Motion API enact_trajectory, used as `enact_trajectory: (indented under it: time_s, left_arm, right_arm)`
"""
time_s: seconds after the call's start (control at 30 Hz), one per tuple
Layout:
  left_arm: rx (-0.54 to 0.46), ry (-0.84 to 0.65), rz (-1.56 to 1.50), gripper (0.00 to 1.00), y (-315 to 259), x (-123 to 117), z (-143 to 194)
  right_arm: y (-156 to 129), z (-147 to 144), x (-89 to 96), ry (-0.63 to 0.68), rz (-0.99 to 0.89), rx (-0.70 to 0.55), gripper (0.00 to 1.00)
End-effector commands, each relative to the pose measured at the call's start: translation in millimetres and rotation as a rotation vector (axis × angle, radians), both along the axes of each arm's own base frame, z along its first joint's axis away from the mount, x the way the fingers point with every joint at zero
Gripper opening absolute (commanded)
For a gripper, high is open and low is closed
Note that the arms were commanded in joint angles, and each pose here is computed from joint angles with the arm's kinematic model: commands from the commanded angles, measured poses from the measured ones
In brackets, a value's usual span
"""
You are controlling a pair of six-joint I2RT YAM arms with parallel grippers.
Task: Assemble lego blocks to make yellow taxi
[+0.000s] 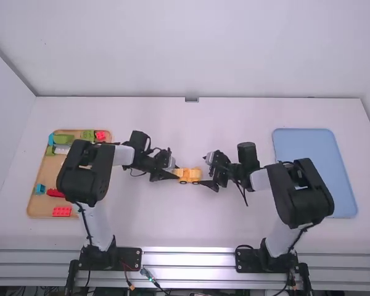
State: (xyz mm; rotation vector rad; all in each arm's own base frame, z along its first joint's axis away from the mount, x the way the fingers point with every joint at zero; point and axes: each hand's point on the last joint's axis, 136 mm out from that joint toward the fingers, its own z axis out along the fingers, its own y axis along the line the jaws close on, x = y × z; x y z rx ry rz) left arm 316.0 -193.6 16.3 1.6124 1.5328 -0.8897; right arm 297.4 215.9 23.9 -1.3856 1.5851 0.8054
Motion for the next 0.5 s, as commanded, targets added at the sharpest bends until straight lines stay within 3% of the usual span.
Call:
enact_trajectory:
  time_s: [0.0, 0.2, 0.47]
  left_arm:
    - [-0.001, -0.007, 0.021, 0.18, -6, 10, 13]
    - [-0.015, -0.011, 0.044, 0.19, -9, 18, 17]
    - [0.01, 0.001, 0.019, 0.17, -18, 10, 13]
  right_arm:
    - [11, -4, -10.5, -0.026, 0.089, 0.03, 0.99]
    - [29, -26, 0.2, -0.012, 0.103, -0.023, 0.99]
    - [37, -42, 10.9, 0.034, 0.106, -0.021, 0.99]
